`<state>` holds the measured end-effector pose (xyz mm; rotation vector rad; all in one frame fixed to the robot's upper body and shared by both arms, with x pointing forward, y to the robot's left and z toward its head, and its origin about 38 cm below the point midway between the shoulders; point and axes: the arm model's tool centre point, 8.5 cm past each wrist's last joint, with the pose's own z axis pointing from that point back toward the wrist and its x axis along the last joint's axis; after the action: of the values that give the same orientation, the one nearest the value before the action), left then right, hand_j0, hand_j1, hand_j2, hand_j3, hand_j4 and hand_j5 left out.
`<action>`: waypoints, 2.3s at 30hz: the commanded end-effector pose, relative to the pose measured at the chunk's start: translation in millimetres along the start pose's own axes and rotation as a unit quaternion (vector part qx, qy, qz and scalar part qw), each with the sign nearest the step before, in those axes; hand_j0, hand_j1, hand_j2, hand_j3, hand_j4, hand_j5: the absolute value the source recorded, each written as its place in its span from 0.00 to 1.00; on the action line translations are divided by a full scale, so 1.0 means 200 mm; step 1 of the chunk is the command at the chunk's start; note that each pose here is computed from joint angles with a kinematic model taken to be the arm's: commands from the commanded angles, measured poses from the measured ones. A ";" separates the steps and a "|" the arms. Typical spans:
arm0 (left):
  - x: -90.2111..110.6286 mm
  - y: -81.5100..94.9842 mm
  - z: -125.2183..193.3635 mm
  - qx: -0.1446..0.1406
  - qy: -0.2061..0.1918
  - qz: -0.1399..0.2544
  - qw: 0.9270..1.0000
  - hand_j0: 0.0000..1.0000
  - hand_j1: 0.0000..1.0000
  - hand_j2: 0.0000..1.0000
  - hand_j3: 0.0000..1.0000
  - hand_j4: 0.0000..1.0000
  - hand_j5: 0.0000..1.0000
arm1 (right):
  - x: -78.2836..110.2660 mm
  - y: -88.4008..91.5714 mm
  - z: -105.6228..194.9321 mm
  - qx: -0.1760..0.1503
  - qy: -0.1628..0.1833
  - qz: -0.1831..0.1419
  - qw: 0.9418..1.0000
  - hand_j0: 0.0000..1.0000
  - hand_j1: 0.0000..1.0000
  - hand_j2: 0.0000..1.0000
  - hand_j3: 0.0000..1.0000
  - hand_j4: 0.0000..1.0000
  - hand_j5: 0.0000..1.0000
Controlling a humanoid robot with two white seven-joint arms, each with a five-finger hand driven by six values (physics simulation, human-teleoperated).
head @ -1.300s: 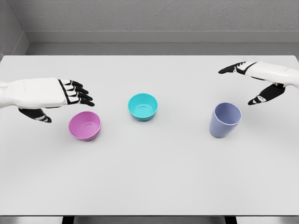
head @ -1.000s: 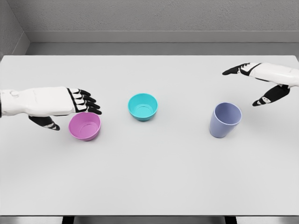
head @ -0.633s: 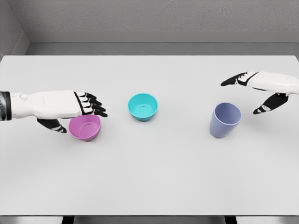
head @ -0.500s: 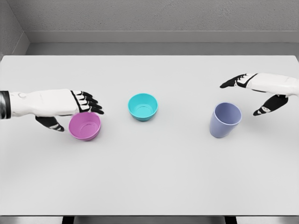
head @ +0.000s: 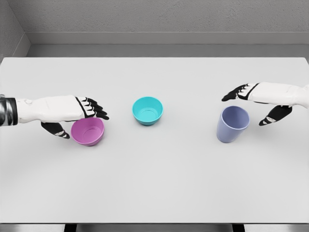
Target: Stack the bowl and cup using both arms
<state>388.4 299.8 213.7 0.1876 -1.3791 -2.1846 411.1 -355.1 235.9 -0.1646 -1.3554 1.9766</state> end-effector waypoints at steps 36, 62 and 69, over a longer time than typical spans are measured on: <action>-0.11 -0.10 -0.02 0.005 0.022 0.048 0.999 1.00 1.00 1.00 1.00 1.00 1.00 | 0.01 0.04 -0.05 0.003 -0.010 -0.009 1.000 1.00 1.00 1.00 1.00 1.00 1.00; -0.12 -0.12 -0.09 0.011 0.016 0.063 0.998 1.00 1.00 1.00 1.00 1.00 1.00 | 0.01 0.04 -0.06 0.000 -0.012 -0.010 1.000 1.00 1.00 1.00 1.00 1.00 1.00; -0.13 -0.16 -0.08 0.005 0.020 0.069 0.997 1.00 1.00 1.00 1.00 1.00 1.00 | 0.02 0.04 -0.06 0.001 -0.013 -0.010 1.000 1.00 1.00 1.00 1.00 1.00 1.00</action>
<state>403.4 308.1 173.9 0.1342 -1.3428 -2.0592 410.8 -345.3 224.1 -0.1263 -1.3625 1.9758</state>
